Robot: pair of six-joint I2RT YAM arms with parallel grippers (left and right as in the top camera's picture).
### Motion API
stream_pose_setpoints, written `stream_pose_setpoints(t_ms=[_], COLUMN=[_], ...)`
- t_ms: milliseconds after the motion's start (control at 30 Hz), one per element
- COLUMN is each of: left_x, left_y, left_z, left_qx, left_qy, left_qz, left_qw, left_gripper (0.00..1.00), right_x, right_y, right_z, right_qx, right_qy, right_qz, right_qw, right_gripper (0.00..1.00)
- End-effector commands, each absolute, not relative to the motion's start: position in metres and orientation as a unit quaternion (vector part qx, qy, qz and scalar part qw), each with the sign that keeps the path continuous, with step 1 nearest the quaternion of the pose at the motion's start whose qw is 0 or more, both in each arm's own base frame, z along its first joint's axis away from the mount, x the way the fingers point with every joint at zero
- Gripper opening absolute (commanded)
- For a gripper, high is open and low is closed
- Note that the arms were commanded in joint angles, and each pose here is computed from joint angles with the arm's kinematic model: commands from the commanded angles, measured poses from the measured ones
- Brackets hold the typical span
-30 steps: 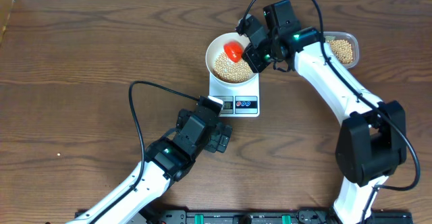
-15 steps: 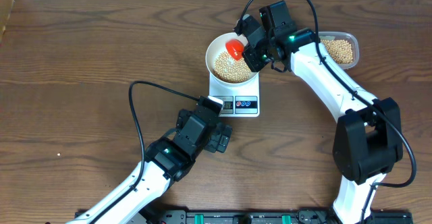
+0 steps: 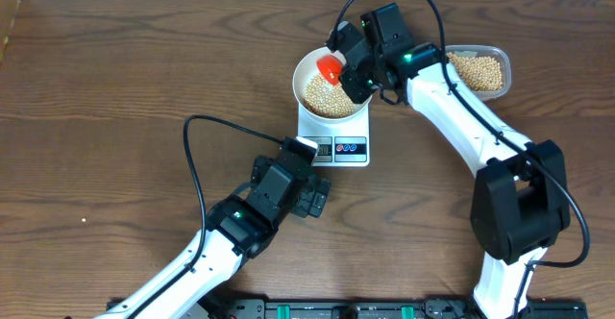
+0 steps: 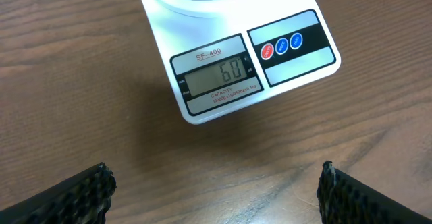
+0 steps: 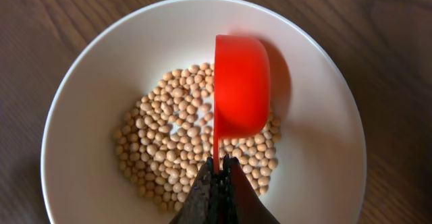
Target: Scoop item into bowl and weigh 50g on scale
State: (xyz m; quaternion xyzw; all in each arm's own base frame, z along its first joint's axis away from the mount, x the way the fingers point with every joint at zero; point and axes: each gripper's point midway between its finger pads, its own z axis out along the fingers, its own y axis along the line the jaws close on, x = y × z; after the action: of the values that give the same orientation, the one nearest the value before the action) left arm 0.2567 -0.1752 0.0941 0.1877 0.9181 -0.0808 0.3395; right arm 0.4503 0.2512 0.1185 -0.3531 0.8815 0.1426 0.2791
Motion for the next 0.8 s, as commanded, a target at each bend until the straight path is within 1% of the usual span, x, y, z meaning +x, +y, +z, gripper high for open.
stream_pose_setpoints(t_ms=[0,67,400,767], left_x=[0.255,0.255,0.255,0.255], left_y=[-0.174,-0.174,-0.174,-0.174], left_z=[0.093,0.093,0.093,0.093], left_qx=[0.191,0.191,0.191,0.191], left_qy=[0.917,0.917,0.917,0.917], left_qz=[-0.079,-0.079,-0.079,-0.079], left_qw=[0.340,0.340,0.340,0.340], left_gripper=[0.98,0.98,0.98,0.98], right_x=[0.450,0.447,0.441,0.427], right_y=[0.255,0.259,0.267,0.272], right_z=[0.105,0.095,0.095,0.091], right_qx=[-0.365,-0.369,-0.378,-0.384], right_qy=[0.881,0.882,0.879,0.880], right_qz=[0.134,0.135,0.139,0.159], right_qw=[0.270,0.259,0.255,0.230], right_gripper=[0.01,0.01,0.01,0.01])
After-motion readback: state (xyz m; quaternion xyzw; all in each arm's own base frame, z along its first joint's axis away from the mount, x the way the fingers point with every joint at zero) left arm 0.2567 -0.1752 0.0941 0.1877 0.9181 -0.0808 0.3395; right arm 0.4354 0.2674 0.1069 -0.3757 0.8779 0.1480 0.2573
